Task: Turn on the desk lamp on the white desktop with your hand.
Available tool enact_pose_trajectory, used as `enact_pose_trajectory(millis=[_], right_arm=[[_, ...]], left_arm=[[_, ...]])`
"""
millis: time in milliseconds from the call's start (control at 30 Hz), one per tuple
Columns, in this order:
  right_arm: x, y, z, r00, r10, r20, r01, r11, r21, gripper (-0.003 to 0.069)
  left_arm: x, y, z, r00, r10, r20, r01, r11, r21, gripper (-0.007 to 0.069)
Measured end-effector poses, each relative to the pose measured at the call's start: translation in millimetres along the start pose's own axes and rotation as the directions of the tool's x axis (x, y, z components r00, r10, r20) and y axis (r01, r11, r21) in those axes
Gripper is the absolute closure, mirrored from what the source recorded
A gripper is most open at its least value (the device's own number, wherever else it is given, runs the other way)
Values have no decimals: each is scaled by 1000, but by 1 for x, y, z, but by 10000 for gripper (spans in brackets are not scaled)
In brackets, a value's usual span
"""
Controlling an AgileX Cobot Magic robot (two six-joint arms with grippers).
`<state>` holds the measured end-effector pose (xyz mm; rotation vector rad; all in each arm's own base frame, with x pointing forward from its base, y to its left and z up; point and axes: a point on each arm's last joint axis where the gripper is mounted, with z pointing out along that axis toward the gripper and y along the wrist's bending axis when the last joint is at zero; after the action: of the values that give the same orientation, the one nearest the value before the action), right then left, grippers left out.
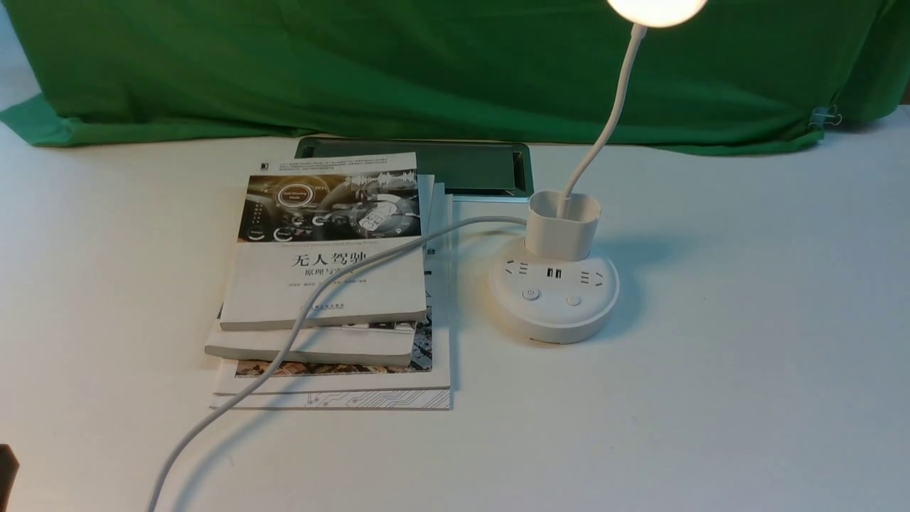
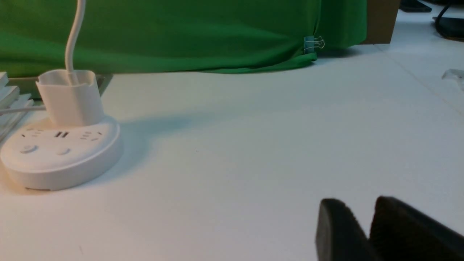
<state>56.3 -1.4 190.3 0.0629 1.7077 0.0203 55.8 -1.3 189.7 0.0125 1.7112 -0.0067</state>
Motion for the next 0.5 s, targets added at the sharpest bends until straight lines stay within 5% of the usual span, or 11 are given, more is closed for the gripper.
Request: enact_pose_trajectory(millis=[500], right_arm=[[0,0,0,1000,1,0,-1,1000,0,419]], left_arm=[[0,0,0,1000,0,0,0,1000,0,604]])
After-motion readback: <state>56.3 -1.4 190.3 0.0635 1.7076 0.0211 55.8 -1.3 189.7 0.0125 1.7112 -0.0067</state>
